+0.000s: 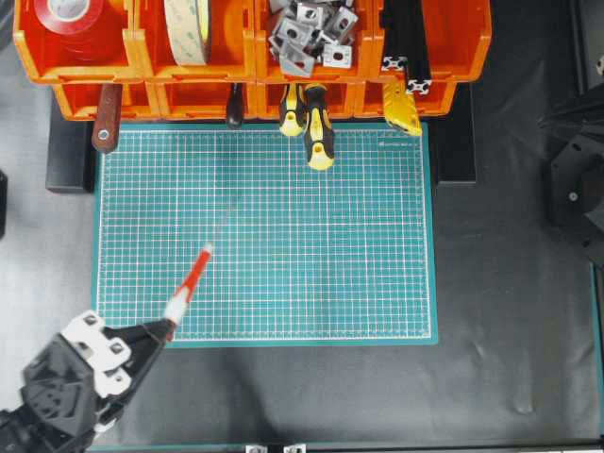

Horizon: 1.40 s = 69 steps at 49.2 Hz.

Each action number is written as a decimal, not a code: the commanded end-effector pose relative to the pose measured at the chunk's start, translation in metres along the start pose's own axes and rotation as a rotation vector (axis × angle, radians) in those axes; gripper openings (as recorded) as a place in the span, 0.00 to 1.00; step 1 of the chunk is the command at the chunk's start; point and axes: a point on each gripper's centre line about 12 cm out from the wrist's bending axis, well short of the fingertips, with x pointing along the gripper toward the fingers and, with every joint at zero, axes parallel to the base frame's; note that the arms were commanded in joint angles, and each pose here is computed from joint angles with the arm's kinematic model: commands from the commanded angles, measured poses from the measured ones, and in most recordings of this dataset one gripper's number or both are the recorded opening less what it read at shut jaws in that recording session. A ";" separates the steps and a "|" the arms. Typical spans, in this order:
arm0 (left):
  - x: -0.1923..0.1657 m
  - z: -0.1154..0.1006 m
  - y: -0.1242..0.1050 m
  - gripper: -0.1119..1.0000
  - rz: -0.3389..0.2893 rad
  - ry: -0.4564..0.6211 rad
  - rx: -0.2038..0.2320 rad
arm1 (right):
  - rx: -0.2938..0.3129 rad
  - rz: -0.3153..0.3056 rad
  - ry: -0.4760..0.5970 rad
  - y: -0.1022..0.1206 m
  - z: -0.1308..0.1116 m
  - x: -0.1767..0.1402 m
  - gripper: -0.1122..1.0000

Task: Pick red screwdriver from container rack with left arm.
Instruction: 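Carry the red screwdriver forward over the cutting mat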

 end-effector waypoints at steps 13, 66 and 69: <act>0.070 -0.008 0.012 0.33 -0.111 -0.153 -0.032 | 0.031 0.013 -0.038 0.006 0.020 0.000 0.09; 0.146 -0.036 0.022 0.33 -0.171 -0.140 -0.070 | 0.032 0.012 -0.030 0.007 0.023 0.000 0.09; 0.147 -0.036 0.021 0.33 -0.173 -0.140 -0.069 | 0.032 0.012 -0.030 0.007 0.023 0.000 0.09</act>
